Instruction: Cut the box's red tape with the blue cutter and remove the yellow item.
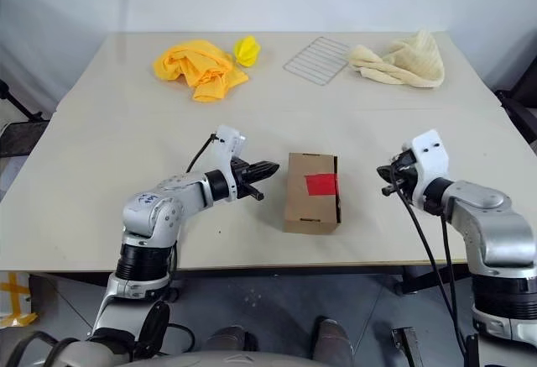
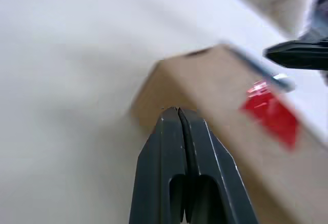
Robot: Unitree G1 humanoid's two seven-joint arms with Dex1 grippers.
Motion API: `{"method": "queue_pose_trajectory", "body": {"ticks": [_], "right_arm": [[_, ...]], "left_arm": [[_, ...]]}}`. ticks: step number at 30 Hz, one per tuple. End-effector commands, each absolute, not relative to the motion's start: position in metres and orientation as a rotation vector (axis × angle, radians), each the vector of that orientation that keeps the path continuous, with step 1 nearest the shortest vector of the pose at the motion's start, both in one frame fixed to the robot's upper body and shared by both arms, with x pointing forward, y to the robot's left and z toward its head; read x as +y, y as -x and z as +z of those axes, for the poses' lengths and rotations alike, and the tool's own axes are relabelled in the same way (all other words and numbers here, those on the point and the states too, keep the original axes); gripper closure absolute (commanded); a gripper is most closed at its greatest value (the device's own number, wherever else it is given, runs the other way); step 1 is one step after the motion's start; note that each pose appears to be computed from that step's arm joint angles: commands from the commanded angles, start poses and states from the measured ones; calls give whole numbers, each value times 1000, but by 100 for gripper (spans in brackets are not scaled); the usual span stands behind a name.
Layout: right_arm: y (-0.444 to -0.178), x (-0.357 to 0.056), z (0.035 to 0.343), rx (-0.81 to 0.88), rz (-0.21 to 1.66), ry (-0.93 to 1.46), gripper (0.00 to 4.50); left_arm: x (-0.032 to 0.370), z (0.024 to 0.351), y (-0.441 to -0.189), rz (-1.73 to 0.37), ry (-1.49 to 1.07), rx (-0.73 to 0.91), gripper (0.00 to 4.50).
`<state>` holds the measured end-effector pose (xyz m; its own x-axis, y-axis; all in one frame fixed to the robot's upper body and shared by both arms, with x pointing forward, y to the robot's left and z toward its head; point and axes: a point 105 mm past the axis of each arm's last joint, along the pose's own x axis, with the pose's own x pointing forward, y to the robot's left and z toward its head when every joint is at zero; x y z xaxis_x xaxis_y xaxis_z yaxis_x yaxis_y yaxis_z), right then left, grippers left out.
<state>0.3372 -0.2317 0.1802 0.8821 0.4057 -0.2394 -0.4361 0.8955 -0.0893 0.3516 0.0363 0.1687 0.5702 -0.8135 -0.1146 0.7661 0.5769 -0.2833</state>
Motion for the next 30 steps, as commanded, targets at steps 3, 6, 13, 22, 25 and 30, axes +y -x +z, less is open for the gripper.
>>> {"method": "queue_pose_trajectory", "body": {"ticks": [3, 6, 13, 22, 25, 30], "right_arm": [[-324, -219, 201, 146, 458, 69, 393], [-320, -203, 207, 155, 490, 36, 294], [-313, -181, 197, 223, 524, 40, 35], [-302, -172, 173, 334, 565, 36, 2], [-300, -178, 162, 381, 554, 50, 2], [-292, -188, 151, 440, 549, 84, 2]], "left_arm": [[16, 197, -342, -1067, 229, 153, 450], [7, 193, -341, -1104, 192, 174, 450], [-5, 186, -339, -1150, 137, 213, 450], [-8, 170, -338, -1145, 91, 265, 450], [-7, 168, -339, -1138, 77, 269, 450], [-5, 166, -341, -1123, 74, 271, 450]]}}
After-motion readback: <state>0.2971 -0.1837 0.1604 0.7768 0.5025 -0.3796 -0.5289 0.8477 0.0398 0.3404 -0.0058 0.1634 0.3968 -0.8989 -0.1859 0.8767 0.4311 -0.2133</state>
